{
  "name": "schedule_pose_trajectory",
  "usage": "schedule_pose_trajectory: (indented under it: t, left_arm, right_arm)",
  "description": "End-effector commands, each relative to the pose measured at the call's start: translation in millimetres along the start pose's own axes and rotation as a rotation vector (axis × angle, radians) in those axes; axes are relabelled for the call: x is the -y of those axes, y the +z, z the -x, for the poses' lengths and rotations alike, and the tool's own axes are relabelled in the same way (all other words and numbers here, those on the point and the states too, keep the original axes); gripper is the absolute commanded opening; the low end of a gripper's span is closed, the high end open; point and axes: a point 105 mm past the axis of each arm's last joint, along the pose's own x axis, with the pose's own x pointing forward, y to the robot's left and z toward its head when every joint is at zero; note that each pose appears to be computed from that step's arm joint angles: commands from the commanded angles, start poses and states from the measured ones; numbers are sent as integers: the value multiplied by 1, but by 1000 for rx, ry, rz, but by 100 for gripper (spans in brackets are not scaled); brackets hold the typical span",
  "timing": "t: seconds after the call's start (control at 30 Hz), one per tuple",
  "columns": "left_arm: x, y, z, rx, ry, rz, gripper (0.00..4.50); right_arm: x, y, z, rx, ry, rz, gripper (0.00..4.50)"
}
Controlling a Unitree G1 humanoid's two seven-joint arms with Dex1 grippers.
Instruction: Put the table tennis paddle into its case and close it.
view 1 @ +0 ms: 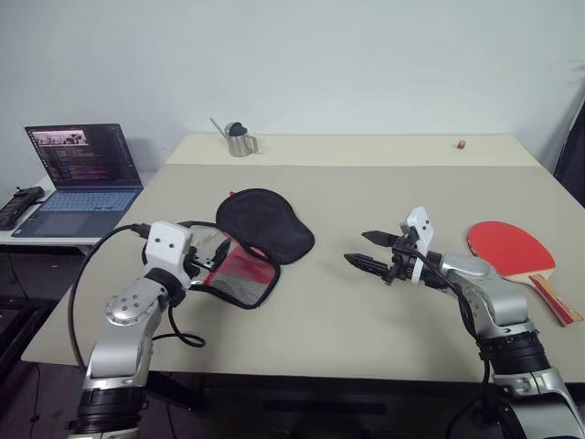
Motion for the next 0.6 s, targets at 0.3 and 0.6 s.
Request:
schedule_pose_trajectory:
  t: [0.3,0.6]
  left_arm:
    - [27,17,-43,51,-102,8,450]
    - [64,6,-59,-24,-281,8,450]
  right_arm:
    - [-4,23,-3,87,-20,65,445]
    - [-3,26,-2,96,-27,69,445]
